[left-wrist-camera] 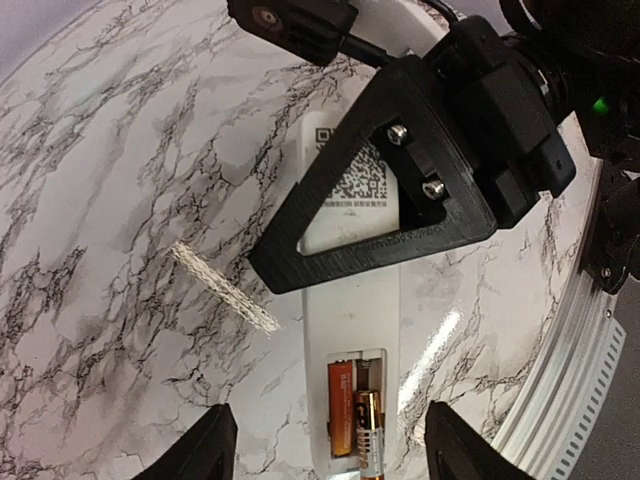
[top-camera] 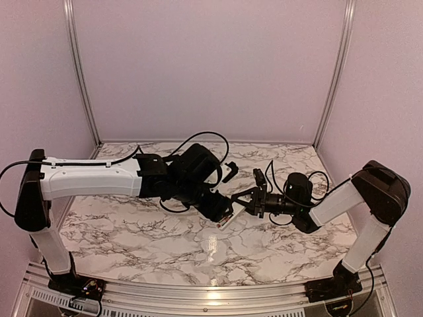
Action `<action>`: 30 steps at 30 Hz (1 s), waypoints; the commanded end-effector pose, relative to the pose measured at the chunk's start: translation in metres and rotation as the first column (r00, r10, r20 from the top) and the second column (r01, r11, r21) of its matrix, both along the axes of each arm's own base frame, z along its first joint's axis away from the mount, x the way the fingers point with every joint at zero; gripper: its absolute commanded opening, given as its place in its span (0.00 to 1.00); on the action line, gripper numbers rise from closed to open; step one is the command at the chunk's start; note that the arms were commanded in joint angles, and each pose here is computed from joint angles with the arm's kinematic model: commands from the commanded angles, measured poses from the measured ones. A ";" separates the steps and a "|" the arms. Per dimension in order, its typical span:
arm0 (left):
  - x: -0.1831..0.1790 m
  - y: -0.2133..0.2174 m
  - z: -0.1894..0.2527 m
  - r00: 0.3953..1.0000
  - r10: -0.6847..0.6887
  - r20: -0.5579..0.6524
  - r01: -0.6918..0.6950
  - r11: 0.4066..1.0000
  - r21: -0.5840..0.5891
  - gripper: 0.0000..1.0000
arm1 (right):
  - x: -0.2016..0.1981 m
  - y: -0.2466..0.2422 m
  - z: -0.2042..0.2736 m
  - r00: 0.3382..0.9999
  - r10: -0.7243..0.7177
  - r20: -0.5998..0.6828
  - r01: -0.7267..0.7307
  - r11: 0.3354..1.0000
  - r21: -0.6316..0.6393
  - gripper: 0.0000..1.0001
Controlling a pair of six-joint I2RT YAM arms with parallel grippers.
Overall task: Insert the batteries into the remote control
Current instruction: Place the battery in the battery compartment, then load the battery into the battery compartment.
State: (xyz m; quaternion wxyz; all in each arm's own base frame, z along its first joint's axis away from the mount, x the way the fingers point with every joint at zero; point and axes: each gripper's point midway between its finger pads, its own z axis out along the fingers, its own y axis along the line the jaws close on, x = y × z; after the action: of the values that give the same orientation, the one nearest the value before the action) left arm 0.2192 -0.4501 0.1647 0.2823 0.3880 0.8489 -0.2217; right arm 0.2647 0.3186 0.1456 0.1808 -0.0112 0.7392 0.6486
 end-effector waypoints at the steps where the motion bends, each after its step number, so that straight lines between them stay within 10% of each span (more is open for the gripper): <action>1: 0.012 0.020 0.061 0.983 0.015 0.182 0.006 0.994 -0.114 0.76 | -0.016 0.005 0.015 0.997 0.077 0.022 -0.078 0.996 0.049 0.00; 4: -0.003 0.035 0.085 0.963 -0.046 0.266 0.097 0.979 -0.179 0.96 | -0.021 0.006 0.021 0.994 0.106 0.022 -0.107 0.992 0.072 0.00; 8: -0.040 0.049 0.093 0.890 -0.251 0.380 0.339 0.923 -0.183 0.98 | -0.030 0.007 0.030 0.988 0.156 0.021 -0.157 0.983 0.096 0.00; 30: -0.105 0.020 0.049 0.592 -0.615 0.521 0.677 0.730 0.092 0.44 | -0.056 0.020 0.039 0.950 0.312 -0.015 -0.308 0.945 0.114 0.00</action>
State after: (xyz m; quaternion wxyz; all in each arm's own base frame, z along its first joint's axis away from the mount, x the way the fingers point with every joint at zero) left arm 0.1182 -0.4182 0.1970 0.3959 0.6850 0.5603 -0.2451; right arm 0.2110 0.3317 0.1717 0.0517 -0.0753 0.7014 0.7069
